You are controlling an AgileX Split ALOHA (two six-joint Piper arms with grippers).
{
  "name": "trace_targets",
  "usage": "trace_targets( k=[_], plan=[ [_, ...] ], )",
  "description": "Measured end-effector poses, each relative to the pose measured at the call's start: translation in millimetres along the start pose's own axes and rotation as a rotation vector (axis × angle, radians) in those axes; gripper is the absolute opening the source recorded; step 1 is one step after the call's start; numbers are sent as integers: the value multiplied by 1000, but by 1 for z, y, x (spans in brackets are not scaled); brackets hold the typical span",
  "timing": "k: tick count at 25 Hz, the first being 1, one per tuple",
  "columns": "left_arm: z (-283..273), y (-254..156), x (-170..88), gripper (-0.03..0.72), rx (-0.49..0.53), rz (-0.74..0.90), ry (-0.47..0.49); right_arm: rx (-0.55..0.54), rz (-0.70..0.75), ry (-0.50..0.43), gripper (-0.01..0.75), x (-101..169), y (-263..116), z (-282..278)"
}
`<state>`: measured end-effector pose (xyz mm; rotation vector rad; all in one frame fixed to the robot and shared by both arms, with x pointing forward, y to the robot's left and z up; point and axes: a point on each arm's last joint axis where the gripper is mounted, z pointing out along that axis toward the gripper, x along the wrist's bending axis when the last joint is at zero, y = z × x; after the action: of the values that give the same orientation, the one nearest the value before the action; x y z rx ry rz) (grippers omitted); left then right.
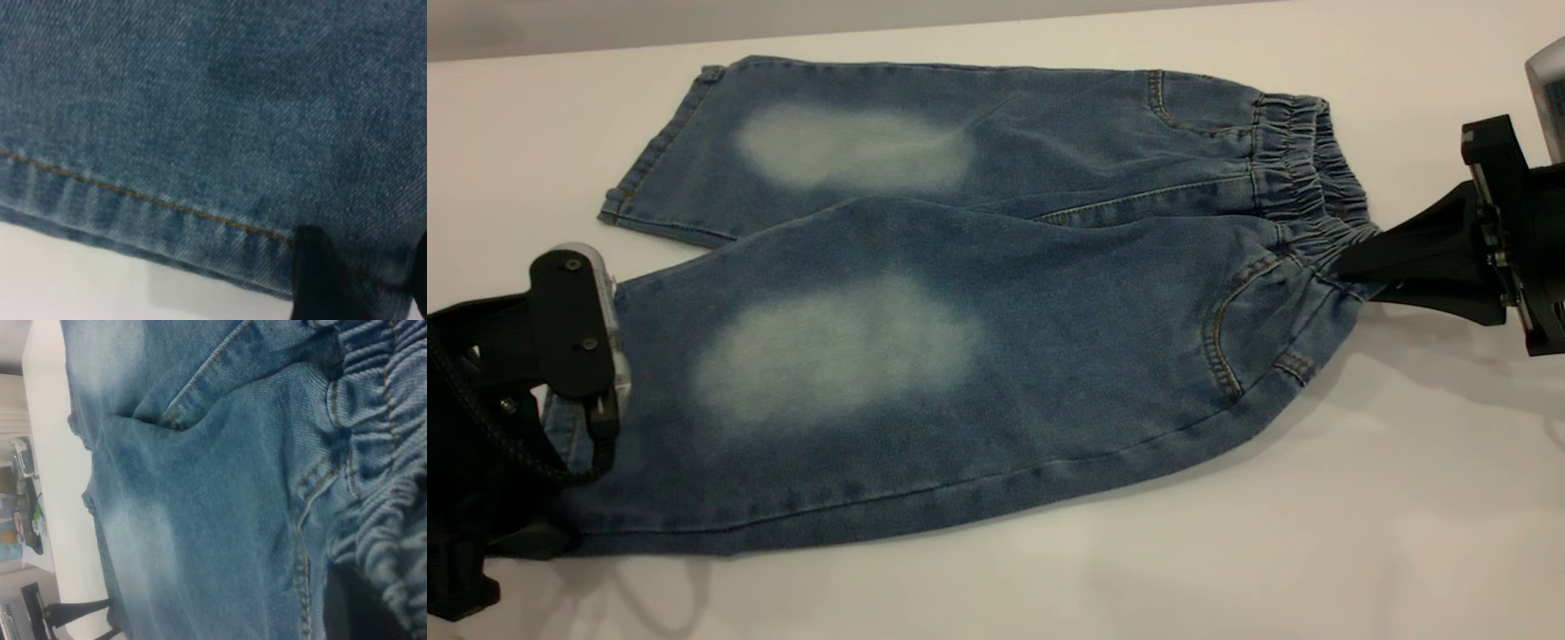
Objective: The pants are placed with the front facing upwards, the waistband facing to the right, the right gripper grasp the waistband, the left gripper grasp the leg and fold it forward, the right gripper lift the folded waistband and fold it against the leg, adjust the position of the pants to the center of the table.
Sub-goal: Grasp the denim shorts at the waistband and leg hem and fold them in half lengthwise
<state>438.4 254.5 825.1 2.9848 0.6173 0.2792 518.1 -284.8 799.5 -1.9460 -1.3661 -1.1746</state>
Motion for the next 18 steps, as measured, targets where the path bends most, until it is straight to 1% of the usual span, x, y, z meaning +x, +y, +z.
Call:
trace_targets(
  k=[2,4,9,10,14,16,18],
  plan=[
    [2,0,0,289,3,0,-3,0,0,0,38,0,0,0],
    [3,-1,-1,243,7,-1,-8,0,0,0,38,0,0,0],
    [3,0,1,76,-1,1,11,0,0,11,39,1,0,0],
    [3,0,1,62,-1,1,11,0,0,23,39,2,0,0],
    [-1,0,0,61,0,-1,-2,0,0,80,39,7,0,0],
    [-6,1,0,61,-6,0,-6,1,1,86,39,8,0,0],
    [-14,3,3,61,-28,0,22,5,13,84,39,7,-4,-1]
  ],
)
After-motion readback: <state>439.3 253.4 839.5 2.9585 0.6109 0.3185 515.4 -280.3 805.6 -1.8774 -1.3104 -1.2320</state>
